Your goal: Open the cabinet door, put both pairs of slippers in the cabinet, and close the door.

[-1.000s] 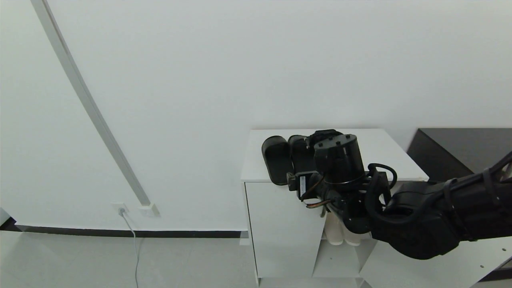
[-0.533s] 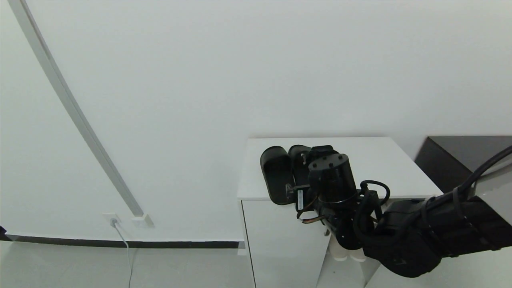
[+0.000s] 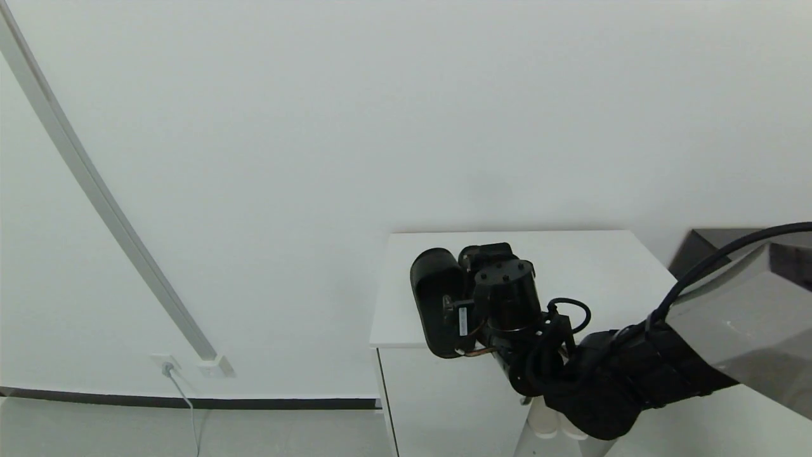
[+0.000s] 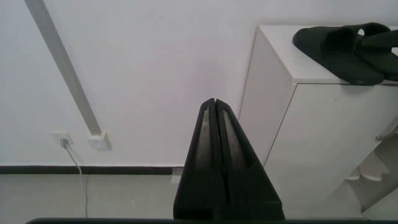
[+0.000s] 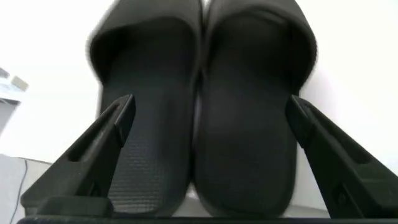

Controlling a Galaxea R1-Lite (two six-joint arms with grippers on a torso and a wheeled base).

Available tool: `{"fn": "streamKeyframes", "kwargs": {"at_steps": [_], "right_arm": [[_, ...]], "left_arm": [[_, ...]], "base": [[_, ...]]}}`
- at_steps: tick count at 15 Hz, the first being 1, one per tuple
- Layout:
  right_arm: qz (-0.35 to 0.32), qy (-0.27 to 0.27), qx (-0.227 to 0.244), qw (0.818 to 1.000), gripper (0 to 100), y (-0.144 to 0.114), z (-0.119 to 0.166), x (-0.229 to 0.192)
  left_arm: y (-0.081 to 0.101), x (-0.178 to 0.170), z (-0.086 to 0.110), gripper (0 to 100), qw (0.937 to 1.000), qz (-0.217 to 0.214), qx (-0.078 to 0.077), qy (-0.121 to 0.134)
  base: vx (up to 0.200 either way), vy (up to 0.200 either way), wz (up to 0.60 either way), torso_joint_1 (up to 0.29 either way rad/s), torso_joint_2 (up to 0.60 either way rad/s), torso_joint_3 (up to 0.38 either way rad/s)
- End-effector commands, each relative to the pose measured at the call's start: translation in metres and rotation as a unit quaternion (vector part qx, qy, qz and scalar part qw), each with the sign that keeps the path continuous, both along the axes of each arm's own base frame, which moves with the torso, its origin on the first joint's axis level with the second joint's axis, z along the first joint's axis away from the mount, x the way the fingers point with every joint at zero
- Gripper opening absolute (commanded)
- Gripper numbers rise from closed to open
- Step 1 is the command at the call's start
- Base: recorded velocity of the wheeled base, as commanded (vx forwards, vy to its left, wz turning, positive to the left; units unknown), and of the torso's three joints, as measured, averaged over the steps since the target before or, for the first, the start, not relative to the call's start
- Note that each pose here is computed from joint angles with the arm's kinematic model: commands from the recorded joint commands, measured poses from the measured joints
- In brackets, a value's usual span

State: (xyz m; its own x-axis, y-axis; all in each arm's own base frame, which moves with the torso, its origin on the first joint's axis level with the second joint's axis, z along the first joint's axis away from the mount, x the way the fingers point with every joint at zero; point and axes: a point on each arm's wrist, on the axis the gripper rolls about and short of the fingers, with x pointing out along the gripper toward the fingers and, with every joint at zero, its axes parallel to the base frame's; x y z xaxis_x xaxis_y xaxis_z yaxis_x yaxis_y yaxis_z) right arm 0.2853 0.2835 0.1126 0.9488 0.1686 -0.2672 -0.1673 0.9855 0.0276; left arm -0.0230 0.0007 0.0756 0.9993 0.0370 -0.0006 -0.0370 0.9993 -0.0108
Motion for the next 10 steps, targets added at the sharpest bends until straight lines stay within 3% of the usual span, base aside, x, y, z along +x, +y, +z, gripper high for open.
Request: {"fn": "streamKeyframes", "kwargs": {"at_steps": [1, 10], "right_arm": [[-0.009, 0.007, -0.013, 1.0, 100, 0.005, -0.022, 0.021], [0.001, -0.041, -0.004, 0.999, 100, 0.02, -0.041, 0.087]], "left_arm": [[0.0, 0.0, 0.0, 0, 1.0, 0.001, 0.0, 0.0], [0.0, 0.0, 0.0, 0, 1.0, 0.001, 0.0, 0.0]], "base": [[0.0, 0.0, 0.0, 0.0, 0.0, 0.0], [0.0, 0.0, 0.0, 0.0, 0.0, 0.0]]}}
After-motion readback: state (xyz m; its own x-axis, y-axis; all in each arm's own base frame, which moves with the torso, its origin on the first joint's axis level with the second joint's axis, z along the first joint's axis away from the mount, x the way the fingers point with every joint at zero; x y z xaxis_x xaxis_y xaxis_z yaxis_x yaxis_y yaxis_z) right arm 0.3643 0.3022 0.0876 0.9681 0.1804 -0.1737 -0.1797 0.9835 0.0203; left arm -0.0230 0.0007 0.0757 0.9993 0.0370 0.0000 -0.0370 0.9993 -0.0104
